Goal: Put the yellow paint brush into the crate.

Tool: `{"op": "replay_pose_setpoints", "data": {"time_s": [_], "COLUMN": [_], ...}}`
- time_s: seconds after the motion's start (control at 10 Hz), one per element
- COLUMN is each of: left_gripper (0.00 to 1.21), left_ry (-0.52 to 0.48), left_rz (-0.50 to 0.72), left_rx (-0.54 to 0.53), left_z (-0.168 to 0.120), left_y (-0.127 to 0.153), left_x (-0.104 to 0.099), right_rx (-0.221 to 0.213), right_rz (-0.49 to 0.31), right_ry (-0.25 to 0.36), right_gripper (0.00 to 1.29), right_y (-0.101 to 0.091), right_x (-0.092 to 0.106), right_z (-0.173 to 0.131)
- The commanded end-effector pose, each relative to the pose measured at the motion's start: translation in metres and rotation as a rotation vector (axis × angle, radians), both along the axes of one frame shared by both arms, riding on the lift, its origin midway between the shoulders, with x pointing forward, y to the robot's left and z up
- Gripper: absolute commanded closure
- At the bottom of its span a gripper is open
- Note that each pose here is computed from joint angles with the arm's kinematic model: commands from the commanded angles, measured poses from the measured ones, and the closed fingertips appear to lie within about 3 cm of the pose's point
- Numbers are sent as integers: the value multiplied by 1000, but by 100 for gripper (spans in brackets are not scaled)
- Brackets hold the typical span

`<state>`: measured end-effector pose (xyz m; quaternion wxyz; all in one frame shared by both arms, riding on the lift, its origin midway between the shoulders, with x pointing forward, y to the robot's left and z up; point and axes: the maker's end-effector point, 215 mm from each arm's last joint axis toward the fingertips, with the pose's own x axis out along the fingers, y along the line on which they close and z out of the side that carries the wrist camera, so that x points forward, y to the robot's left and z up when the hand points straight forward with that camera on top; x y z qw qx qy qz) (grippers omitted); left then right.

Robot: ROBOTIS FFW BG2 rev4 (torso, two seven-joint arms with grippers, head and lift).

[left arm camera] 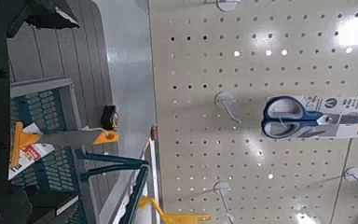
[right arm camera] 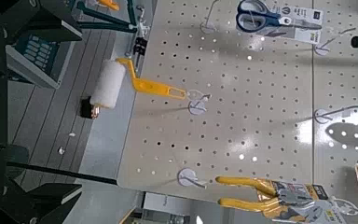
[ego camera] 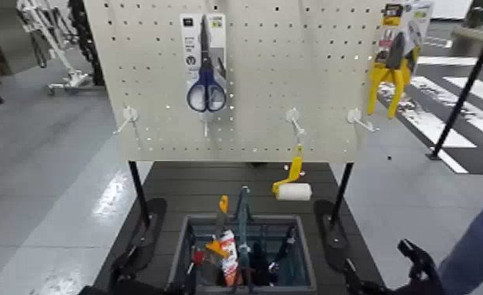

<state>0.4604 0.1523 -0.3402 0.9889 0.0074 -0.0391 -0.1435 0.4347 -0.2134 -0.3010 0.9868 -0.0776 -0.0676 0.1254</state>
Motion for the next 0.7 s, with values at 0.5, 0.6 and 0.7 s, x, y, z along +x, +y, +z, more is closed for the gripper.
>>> {"op": "replay_pose_setpoints", "data": {"time_s": [0.5,0.6,0.7], "left_gripper": [1,1,1], "left_ry": [-24,-24,-24], "left_rz": [-2,-4,-4], "left_rx": [10,10,10], "left_z": [7,7,7], "left_y": [-3,-3,-3], "left_x": [-2,-2,-2], "right_rx": [-19,-25,-34], "right_rz": [2,-1,-7], "right_ry": [-4,-2,-2], "right_gripper": [16,17,18], "right_y": [1,1,0], "right_x": [0,0,0], "right_z": [2,2,3]}}
